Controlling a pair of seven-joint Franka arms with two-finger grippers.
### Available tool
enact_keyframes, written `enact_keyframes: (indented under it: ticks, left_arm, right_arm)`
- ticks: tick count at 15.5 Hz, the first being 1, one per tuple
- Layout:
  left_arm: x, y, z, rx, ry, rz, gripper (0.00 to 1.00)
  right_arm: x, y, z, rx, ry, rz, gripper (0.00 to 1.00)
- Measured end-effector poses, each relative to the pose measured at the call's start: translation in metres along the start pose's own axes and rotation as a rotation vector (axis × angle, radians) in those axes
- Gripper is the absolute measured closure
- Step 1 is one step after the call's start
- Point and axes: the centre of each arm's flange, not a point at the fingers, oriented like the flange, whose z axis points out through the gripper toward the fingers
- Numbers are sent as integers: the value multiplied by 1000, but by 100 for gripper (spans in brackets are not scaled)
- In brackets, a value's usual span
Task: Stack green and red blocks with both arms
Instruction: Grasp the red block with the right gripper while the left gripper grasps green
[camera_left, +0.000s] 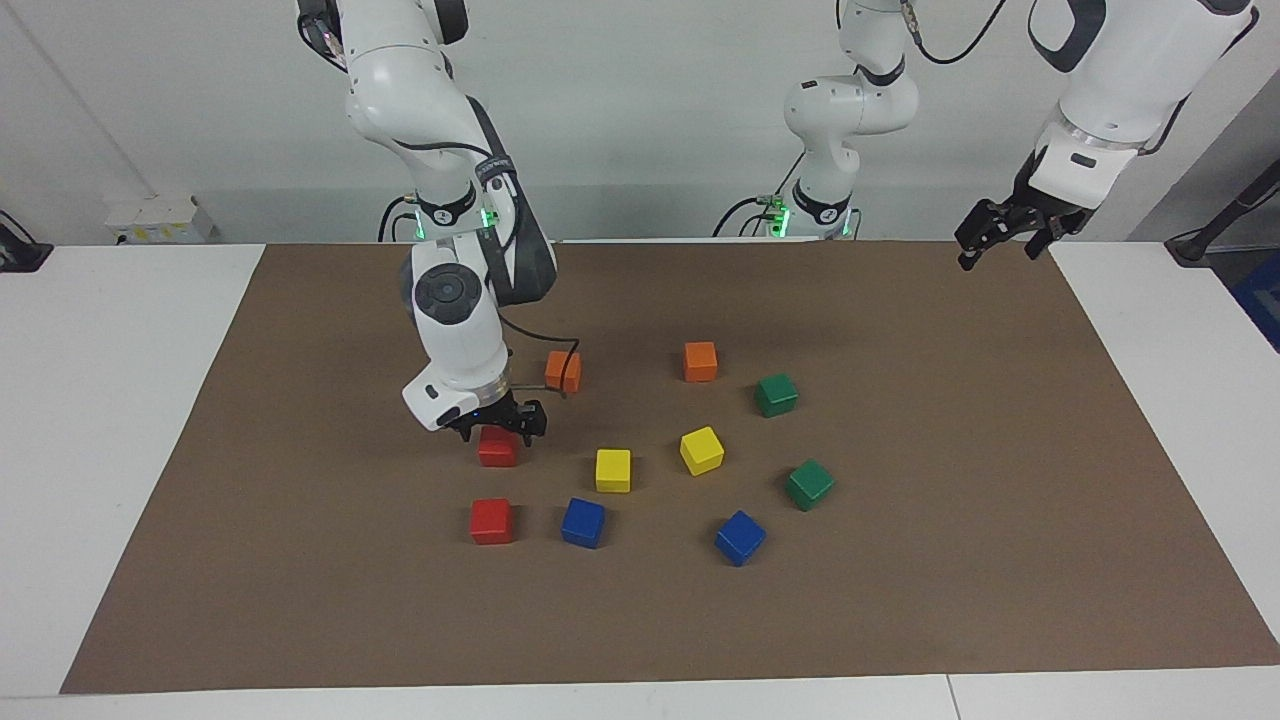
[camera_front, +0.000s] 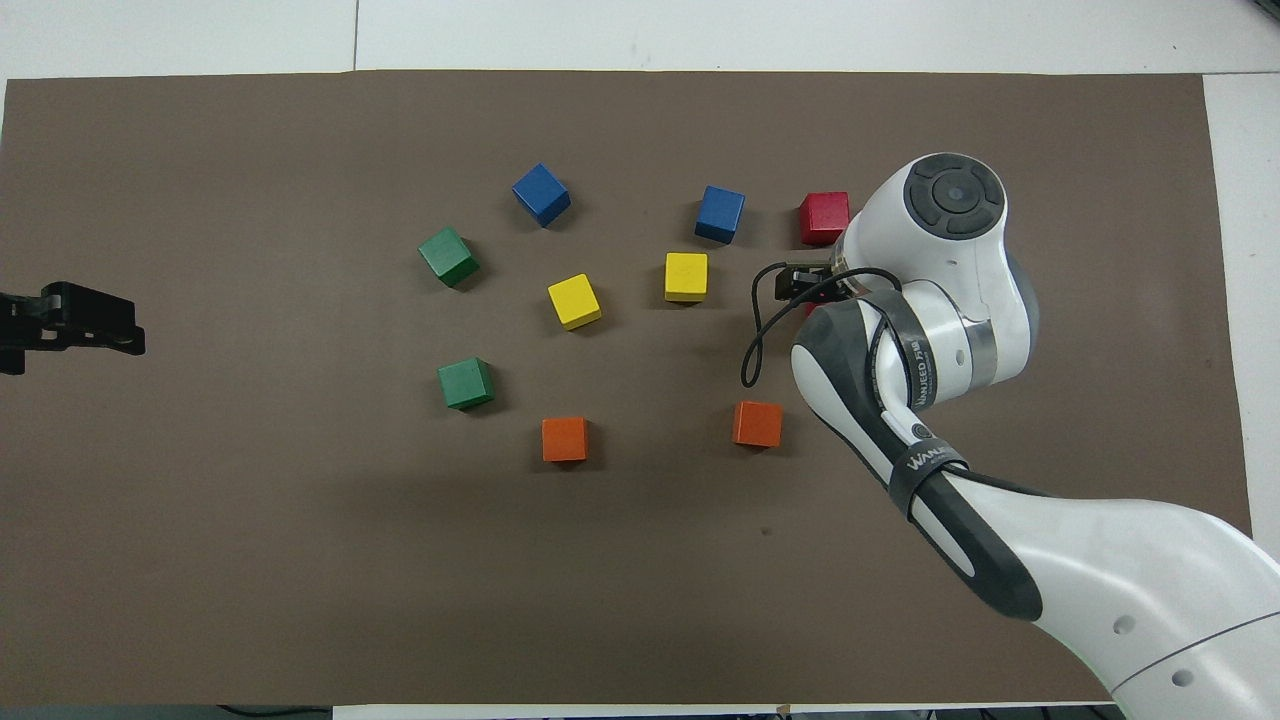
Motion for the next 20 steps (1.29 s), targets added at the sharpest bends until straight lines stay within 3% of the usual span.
enact_keyframes:
  ticks: [7,11,13,15,20]
  left_arm:
    - [-2,13,1,-1,1,16,0]
    - [0,55,18,-31,22,51,0]
    - [5,83,45,-38,34,50,0]
    - [9,116,81,-38,26,36,0]
    - [23,179,176,-41,15,-28,0]
  right_arm:
    - [-18,8,35,7,15,0,0]
    - [-20,8,32,9,18,0,0]
    - [-21,9,31,9,20,0,0]
    - [-20,10,29,10,22,2,10]
    - [-19,13,29,9,23,8,9]
